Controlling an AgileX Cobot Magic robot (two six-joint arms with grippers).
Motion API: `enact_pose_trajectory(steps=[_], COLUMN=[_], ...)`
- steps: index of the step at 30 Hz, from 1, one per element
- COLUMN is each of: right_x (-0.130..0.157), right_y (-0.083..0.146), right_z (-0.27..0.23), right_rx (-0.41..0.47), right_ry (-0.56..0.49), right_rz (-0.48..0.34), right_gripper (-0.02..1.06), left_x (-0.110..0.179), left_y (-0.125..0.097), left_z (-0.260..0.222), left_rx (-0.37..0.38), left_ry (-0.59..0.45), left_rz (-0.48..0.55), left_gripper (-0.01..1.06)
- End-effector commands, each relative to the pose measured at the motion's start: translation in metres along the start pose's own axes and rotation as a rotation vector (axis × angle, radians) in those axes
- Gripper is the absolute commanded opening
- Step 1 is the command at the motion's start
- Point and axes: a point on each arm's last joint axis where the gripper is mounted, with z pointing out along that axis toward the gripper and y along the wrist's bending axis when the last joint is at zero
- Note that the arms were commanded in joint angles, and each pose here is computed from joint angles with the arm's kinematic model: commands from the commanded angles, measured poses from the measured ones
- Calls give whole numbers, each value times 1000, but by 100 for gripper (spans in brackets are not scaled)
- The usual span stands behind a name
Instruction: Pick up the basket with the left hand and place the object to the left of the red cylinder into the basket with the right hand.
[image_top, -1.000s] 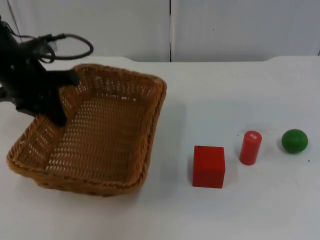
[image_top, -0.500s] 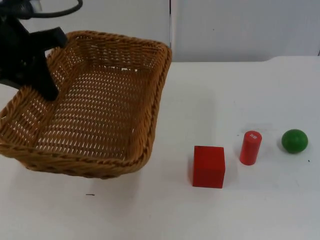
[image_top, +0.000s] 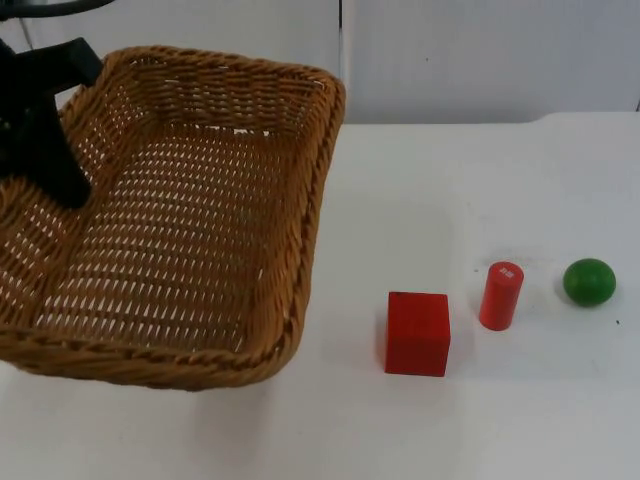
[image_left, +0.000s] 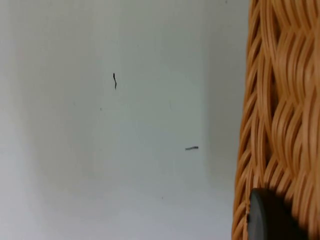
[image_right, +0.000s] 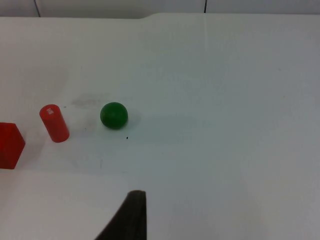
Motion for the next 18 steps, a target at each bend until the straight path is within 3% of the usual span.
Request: enact_pose_trajectory(steps=[1,10,18], right_x=[0,0,0], right_y=[0,0,0], right_z=[0,0,0], right_rx=[4,4,4], right_ry=[-9,-9,-9], right_rz=[-8,-8,-8], right_gripper=[105,105,105], left_x=[4,22,56], left_y=[-7,-19,-25], left_z=[-6,-19,-31], left_rx=[31,105,108], left_ry=[-12,-33,-54], left_rz=[-11,-25,-18], left_gripper=[0,0,0])
